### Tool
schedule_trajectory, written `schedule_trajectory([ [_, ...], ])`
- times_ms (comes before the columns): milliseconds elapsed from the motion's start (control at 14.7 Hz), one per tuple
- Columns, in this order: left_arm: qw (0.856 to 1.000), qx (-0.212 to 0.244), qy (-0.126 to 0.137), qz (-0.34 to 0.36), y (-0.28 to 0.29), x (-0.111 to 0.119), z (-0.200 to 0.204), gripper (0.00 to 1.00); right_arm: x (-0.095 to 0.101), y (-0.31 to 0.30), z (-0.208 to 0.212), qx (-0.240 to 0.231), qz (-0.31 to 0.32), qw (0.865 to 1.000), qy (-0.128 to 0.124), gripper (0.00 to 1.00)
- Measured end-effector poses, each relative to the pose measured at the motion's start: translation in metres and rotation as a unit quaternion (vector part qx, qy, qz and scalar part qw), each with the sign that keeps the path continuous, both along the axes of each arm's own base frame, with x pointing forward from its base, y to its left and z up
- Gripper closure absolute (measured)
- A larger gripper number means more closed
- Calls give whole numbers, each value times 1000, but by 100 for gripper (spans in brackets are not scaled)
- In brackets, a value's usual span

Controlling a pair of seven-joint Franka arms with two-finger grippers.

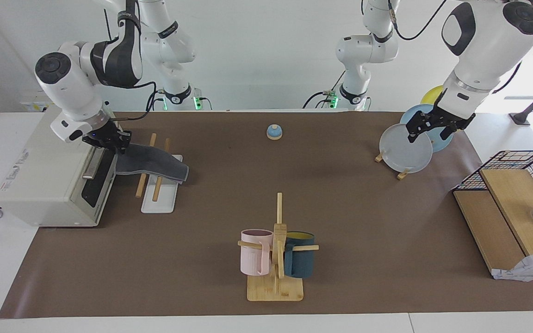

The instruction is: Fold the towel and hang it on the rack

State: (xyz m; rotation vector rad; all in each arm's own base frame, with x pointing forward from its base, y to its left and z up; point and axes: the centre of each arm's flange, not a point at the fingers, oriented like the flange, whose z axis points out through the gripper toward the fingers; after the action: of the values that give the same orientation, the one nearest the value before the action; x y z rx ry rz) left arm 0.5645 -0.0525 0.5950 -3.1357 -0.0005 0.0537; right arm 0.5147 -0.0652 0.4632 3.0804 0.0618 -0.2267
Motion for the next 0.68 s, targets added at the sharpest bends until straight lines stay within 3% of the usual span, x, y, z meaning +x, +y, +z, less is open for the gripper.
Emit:
schedule_trajectory([
  [409,1000,0,-1,0,0,0,1,0,2,1,16,-2,4,1000,-16,0],
  [681,1000,0,-1,0,0,0,1,0,6,7,26,-3,11,1000,-24,0],
])
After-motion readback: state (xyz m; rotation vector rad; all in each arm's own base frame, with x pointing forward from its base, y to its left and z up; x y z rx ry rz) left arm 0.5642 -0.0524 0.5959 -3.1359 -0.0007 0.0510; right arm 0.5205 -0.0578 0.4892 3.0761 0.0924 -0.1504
